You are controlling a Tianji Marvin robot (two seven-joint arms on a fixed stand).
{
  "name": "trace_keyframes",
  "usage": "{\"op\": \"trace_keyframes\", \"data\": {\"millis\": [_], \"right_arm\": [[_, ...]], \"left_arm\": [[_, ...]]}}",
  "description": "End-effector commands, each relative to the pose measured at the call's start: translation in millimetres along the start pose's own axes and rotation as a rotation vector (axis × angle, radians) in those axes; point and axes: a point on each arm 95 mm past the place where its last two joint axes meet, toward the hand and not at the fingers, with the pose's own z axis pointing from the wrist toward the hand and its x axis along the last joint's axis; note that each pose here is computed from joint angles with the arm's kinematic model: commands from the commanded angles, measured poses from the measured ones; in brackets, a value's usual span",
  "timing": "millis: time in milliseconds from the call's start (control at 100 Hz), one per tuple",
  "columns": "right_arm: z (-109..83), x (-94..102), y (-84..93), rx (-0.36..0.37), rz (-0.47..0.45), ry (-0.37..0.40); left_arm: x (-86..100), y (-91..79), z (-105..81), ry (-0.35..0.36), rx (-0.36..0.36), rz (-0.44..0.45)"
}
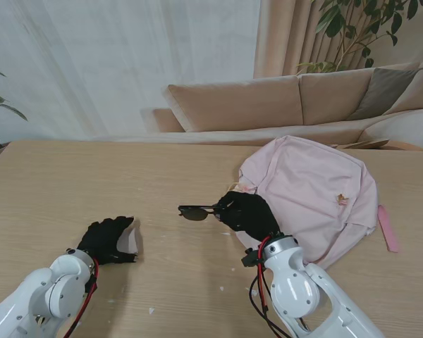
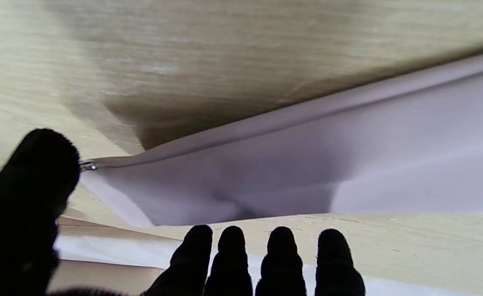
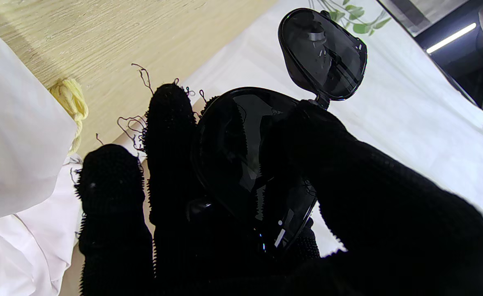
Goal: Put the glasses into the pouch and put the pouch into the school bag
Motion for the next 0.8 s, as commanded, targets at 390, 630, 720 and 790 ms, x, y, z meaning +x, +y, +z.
{"op": "trace_keyframes", "data": {"millis": [390, 630, 720, 790], "right_arm": [[-3.3, -2.3, -3.9, 0.020, 0.009, -0.011], [-3.2, -2.9, -4.1, 0.021, 0.011, -0.012], [-3.0, -3.1, -4.7, 0.022, 0.011, -0.012], [-2.9, -3.1, -5.0, 0.023, 0.011, -0.012]], "left_arm": [[5.1, 9.2, 4.9, -0.012, -0.024, -0.054], [6.9, 10.0, 4.5, -0.014, -0.016, -0.073], [7.4, 10.0, 4.7, -0.007, -0.007, -0.090], [8.2, 9.7, 4.0, -0.001, -0.001, -0.109]]}}
